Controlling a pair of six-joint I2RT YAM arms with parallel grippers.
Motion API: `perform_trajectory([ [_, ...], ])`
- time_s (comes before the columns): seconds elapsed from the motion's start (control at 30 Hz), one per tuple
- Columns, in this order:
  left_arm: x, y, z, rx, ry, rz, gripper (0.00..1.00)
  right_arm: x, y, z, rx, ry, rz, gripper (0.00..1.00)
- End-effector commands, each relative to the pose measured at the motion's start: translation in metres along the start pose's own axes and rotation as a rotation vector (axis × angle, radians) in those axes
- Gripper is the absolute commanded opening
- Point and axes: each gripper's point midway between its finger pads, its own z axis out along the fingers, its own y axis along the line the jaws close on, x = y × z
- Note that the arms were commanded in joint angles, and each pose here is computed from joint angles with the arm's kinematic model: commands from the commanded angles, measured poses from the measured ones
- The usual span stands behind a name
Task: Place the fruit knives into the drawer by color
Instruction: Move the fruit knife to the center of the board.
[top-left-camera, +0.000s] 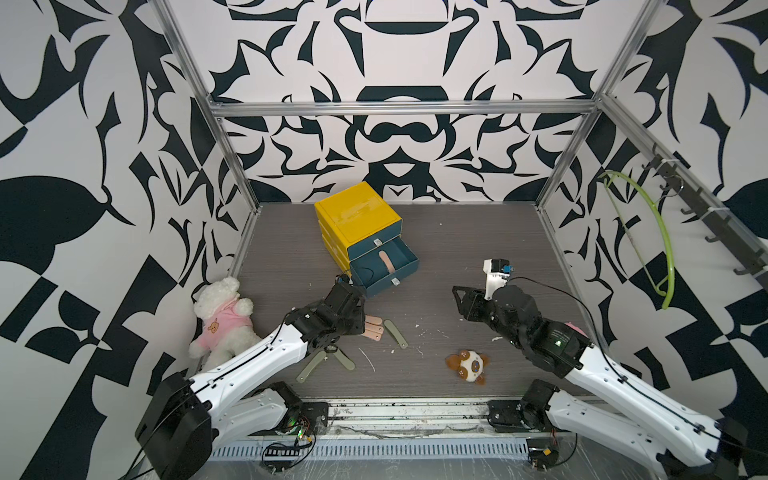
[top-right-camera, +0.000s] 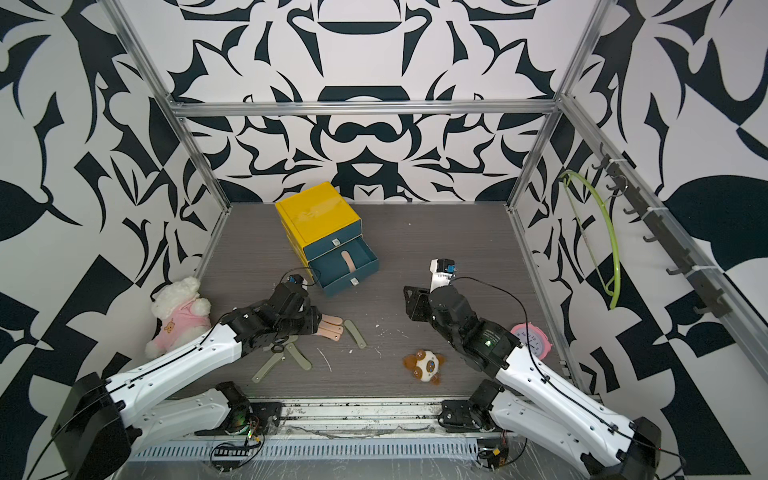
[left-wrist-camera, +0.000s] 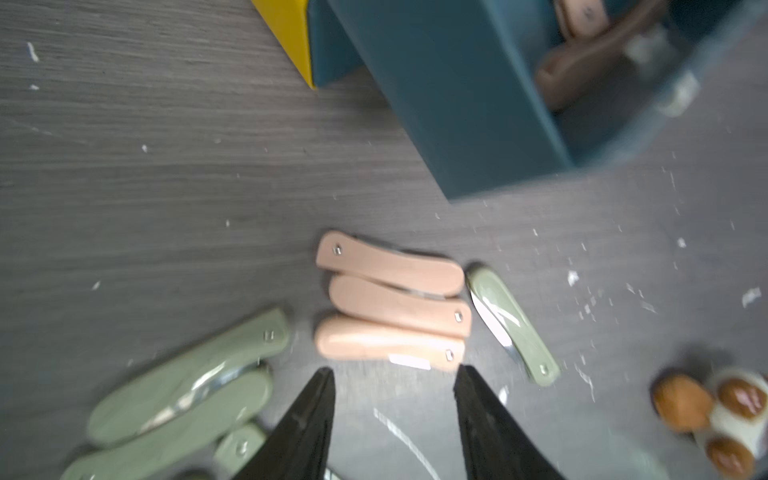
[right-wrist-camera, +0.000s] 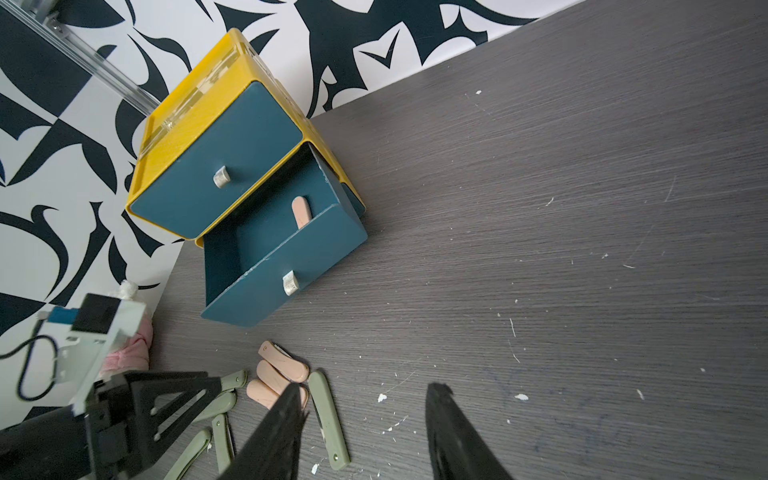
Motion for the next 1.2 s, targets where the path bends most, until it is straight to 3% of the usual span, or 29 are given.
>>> perform_trajectory([
  [0.0, -0.028, -0.021, 0.012, 0.107, -0.104, -0.02, 0.51, -0.014, 0.006, -0.004, -0.019, -0.048, 0.013, 0.5],
  [0.2, -0.021, -0.007, 0.054, 0.004, -0.051, -0.037, 0.42, -0.019, 0.005, -0.013, -0.017, -0.063, 0.01, 0.5],
  [0.47, 0.013, 0.015, 0.072, -0.093, 0.058, -0.063, 0.35, -0.022, 0.0, -0.022, -0.013, -0.084, 0.011, 0.5],
  [0.87, 0.108, -0.008, 0.043, -0.088, 0.277, 0.044, 0.34, -0.02, 0.0, -0.018, -0.011, -0.082, 0.009, 0.5],
  [1.03, 0.112, -0.014, 0.022, -0.059, 0.304, 0.057, 0.38, -0.019, 0.0, -0.016, -0.013, -0.082, 0.014, 0.5],
  [1.17, 0.084, -0.034, -0.006, 0.022, 0.222, 0.057, 0.5, -0.017, -0.001, -0.015, -0.012, -0.078, 0.016, 0.5],
])
